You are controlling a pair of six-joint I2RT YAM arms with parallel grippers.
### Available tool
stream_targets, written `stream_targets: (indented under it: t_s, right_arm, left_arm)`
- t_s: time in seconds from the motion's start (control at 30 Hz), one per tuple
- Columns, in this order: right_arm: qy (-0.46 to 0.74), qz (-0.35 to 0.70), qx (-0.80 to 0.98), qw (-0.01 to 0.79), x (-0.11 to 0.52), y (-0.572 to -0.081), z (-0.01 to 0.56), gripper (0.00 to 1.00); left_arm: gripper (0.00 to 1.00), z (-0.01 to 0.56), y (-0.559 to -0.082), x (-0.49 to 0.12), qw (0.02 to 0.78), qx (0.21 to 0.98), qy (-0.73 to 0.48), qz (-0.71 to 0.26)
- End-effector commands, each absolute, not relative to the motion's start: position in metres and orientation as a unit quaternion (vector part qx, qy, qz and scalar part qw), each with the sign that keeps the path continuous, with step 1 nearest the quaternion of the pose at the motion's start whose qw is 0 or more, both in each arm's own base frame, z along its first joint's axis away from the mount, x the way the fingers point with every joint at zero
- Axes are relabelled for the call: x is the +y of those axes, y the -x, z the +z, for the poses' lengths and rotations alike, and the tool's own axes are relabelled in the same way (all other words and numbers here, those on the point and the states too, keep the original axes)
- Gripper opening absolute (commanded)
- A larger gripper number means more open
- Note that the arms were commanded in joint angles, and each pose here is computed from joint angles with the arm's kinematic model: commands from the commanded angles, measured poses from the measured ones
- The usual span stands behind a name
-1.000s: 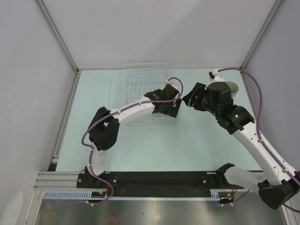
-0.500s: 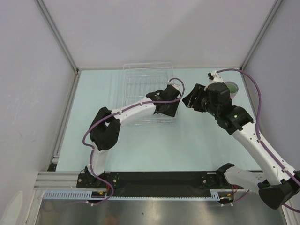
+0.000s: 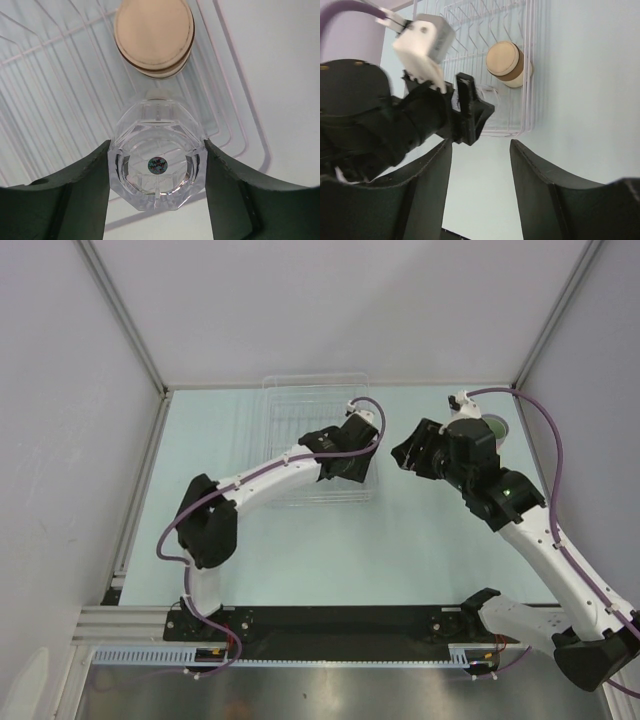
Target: Unload the cups from the dish rack
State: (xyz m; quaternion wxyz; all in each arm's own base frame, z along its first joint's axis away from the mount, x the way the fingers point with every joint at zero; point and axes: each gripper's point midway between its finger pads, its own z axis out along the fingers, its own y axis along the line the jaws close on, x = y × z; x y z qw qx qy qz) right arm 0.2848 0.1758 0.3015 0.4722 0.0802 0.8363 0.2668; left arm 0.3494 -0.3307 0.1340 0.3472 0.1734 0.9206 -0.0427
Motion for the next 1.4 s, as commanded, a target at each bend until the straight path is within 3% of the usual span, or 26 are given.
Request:
stream_targets:
  t_s: [0.0,0.2,0.27,0.3,0.37,0.4,0.47,0.57,0.63,0.83,1.37]
  right_arm:
    - [-0.081,0.274,0.809,0.514,0.171,-0.287,0.336,0.56]
    - [-0.078,0.279,0.81,0.51,0.174,-0.287,0.331,0.56]
    - [-0.077,0.283,0.809,0.509,0.175,-0.287,0.329,0.56]
    - [-0.075,0.287,0.807,0.51,0.177,-0.287,0.33,0.56]
    - [-0.073,0.292,0.805,0.512,0.178,-0.288,0.331,0.56]
    - [-0.071,0.295,0.803,0.513,0.179,-0.288,0.332,0.56]
    - [-0.062,0.313,0.797,0.513,0.186,-0.288,0.336,0.57]
    - [-0.026,0.362,0.783,0.505,0.207,-0.283,0.344,0.54]
    - [-0.021,0.382,0.778,0.498,0.216,-0.282,0.346,0.55]
    - [0.005,0.466,0.742,0.482,0.243,-0.274,0.363,0.57]
    - [0.016,0.547,0.7,0.459,0.261,-0.257,0.373,0.58]
  left_arm:
    - [0.0,0.239,-0.362,-0.327,0.448,0.88,-0.134,-0.084]
    - [0.0,0.29,-0.354,-0.311,0.465,0.862,-0.08,-0.188]
    - [0.01,0.324,-0.349,-0.302,0.473,0.833,-0.048,-0.282]
    - [0.01,0.308,-0.345,-0.295,0.454,0.838,-0.04,-0.301]
    - [0.0,0.341,-0.339,-0.282,0.46,0.795,-0.015,-0.396]
    - [0.0,0.316,-0.335,-0.276,0.439,0.801,-0.006,-0.407]
    - [0.0,0.34,-0.335,-0.261,0.461,0.752,0.013,-0.472]
    - [0.01,0.314,-0.312,-0.259,0.411,0.713,0.016,-0.568]
    - [0.0,0.337,-0.293,-0.263,0.396,0.656,-0.007,-0.643]
    - [0.0,0.341,-0.267,-0.267,0.35,0.594,-0.023,-0.724]
    - [0.0,0.352,-0.26,-0.268,0.336,0.569,-0.043,-0.749]
